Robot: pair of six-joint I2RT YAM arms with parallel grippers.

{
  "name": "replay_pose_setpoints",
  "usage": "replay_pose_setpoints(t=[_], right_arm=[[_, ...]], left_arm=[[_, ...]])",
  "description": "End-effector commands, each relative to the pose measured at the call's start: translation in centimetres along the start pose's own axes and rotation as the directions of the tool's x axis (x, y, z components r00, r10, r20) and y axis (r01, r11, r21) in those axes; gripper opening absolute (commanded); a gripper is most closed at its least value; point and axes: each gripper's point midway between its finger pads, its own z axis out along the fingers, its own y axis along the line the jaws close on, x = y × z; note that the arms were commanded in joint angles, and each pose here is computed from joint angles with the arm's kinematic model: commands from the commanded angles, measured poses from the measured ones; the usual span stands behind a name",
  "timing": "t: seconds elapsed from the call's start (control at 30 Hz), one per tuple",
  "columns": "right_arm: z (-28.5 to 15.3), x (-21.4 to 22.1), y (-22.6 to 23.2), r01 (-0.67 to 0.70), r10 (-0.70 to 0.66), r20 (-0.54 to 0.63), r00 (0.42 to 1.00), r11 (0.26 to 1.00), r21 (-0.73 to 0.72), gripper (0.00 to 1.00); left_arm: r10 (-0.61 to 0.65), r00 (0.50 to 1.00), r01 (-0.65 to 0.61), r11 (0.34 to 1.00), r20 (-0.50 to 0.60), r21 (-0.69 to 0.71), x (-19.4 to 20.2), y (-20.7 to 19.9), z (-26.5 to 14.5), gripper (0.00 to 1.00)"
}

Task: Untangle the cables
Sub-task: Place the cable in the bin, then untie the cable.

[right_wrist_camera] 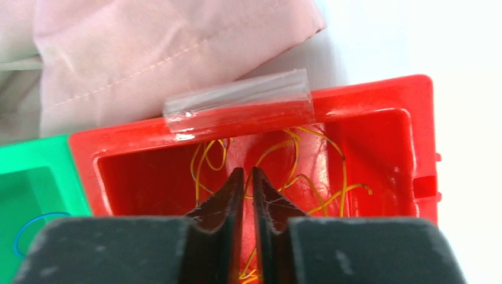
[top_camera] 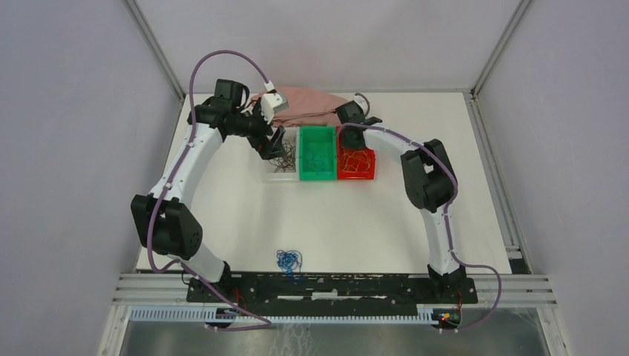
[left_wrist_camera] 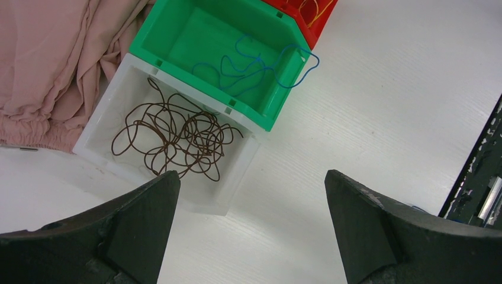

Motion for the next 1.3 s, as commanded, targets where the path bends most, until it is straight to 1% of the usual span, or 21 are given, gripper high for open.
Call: replay_pose_setpoints(t=[0.0, 0.1, 0.23, 0.3, 0.4, 0.43, 0.47, 0.57, 0.6, 0.67, 0.73, 0.8, 0.93, 1.03, 1.13, 1.27], right_arm=[[-5.3, -6.5, 1.0, 0.017, -0.009, 0.139, 0.990, 0.999, -0.050, 0.24], [-7.5, -8.0, 0.9, 0.033, -0.023, 0.156, 0.987, 0.997, -0.065, 0.37], [-9.5, -8.5, -0.1, 0.043, -0.034, 0.149, 0.988, 0.997, -0.061, 0.49], [-10.0, -8.6, -0.7, 0.046, -0.036, 0.134, 0.990, 0.997, -0.067, 0.53], [-10.8, -8.7, -1.5, 0.041, -0.032, 0.113, 0.993, 0.996, -0.084, 0.55], [-11.2, -8.7, -1.8, 0.039, -0.029, 0.110, 0.994, 0.995, -0.090, 0.53], [-11.8, -8.8, -2.1, 0.034, -0.023, 0.108, 0.994, 0.994, -0.106, 0.50], [-13.8, -8.2, -1.3, 0.025, -0.006, 0.076, 0.997, 0.967, -0.252, 0.41], [-14.4, -7.6, -1.1, 0.028, -0.013, 0.055, 0.998, 0.956, -0.292, 0.38], [-15.4, -5.6, -0.2, 0.032, -0.038, -0.007, 0.999, 0.925, -0.379, 0.29], [-15.8, -3.3, 0.6, 0.021, -0.065, -0.077, 0.995, 0.883, -0.469, 0.23], [-15.4, -1.1, 0.9, 0.002, -0.089, -0.147, 0.985, 0.860, -0.510, 0.18], [-13.0, 1.4, 0.6, -0.054, -0.090, -0.249, 0.964, 0.855, -0.516, 0.06], [-10.0, 1.5, 0.3, -0.114, -0.045, -0.303, 0.952, 0.866, -0.486, 0.02], [-7.7, 0.3, 0.4, -0.123, -0.014, -0.286, 0.958, 0.883, -0.453, 0.00], [-5.0, -1.3, 0.7, -0.120, 0.011, -0.258, 0.966, 0.905, -0.408, 0.00]], left_arm=[[0.007, 0.999, -0.007, 1.000, 0.033, -0.005, -0.8, -0.1, -0.7, 0.99], [0.011, 0.999, -0.010, 1.000, 0.035, -0.005, -0.9, -0.1, -0.7, 0.99], [0.015, 0.999, -0.015, 1.000, 0.033, -0.008, -0.9, -0.1, -0.9, 0.99], [0.016, 0.999, -0.016, 1.000, 0.032, -0.009, -0.9, -0.1, -0.9, 0.99], [0.022, 0.999, -0.022, 1.000, 0.034, -0.010, -1.0, -0.1, -1.0, 0.99], [0.022, 0.999, -0.022, 1.000, 0.032, -0.009, -1.0, -0.1, -1.0, 0.99], [0.023, 0.999, -0.022, 1.000, 0.029, -0.006, -0.9, -0.1, -0.9, 0.99], [0.024, 1.000, -0.025, 0.999, 0.009, 0.029, -0.2, -0.6, -0.6, 0.99], [0.026, 1.000, -0.026, 0.998, -0.006, 0.058, 0.5, -1.1, -0.5, 0.99], [0.049, 0.998, -0.043, 0.989, -0.038, 0.145, 2.0, -2.7, -0.2, 0.99], [0.066, 0.995, -0.048, 0.972, -0.074, 0.229, 3.9, -4.4, 0.0, 0.99], [0.100, 0.986, -0.056, 0.950, -0.130, 0.306, 6.1, -6.2, 0.2, 0.99], [0.174, 0.958, -0.061, 0.899, -0.226, 0.434, 10.3, -9.8, 0.2, 0.99], [0.251, 0.932, -0.094, 0.865, -0.263, 0.492, 12.7, -12.2, 0.9, 0.99], [0.340, 0.896, -0.151, 0.838, -0.286, 0.524, 14.4, -14.6, 2.2, 0.99], [0.418, 0.850, -0.187, 0.808, -0.319, 0.559, 16.7, -17.6, 3.7, 0.99]])
